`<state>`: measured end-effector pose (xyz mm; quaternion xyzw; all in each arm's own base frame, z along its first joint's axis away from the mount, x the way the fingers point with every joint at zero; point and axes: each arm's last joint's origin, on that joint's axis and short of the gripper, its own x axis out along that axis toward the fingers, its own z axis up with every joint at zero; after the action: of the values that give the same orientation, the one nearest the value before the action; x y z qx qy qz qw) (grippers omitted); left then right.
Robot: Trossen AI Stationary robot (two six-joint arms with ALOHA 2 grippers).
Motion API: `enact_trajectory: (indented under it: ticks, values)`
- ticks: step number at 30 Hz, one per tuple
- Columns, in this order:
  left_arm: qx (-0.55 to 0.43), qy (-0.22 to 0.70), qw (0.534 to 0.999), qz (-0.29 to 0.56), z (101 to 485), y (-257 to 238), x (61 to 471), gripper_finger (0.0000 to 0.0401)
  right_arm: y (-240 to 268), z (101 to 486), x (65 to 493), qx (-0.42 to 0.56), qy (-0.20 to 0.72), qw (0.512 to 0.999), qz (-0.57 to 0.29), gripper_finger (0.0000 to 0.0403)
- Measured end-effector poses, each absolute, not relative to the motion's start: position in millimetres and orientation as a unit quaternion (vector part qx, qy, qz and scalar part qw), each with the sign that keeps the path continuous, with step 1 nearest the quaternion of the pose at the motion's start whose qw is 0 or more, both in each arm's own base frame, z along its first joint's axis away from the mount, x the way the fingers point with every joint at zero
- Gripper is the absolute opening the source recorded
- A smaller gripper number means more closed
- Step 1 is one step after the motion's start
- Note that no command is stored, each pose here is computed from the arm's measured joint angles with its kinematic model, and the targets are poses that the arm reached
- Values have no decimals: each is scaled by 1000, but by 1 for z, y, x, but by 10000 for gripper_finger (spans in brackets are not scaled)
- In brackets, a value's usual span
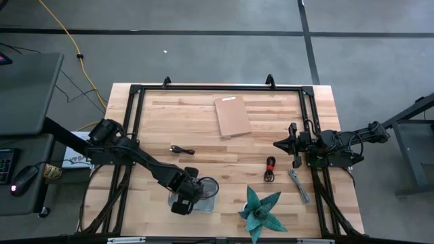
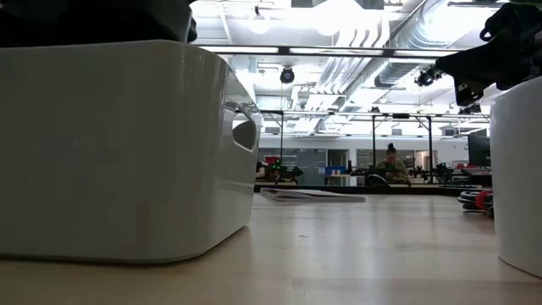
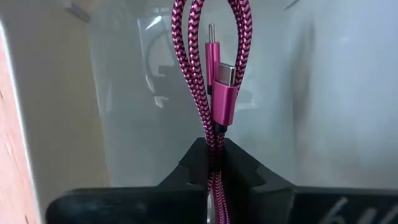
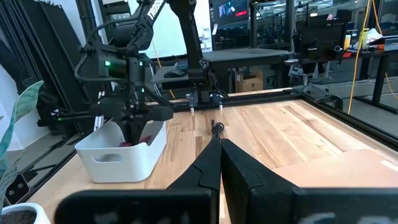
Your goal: Pick and place USB-C Cables
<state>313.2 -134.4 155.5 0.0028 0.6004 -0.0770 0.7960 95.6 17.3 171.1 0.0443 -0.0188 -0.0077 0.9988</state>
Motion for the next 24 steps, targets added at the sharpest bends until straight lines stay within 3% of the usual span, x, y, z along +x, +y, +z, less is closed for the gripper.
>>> enact_trajectory:
  ticks: [11,24]
  values:
    - [13,603,793,-89,152,-134,315,66,17,171,96,44,-19,999,-8,0]
    - [-55,635,768,-61,171,-104,317,202,17,171,96,44,-19,999,-7,0]
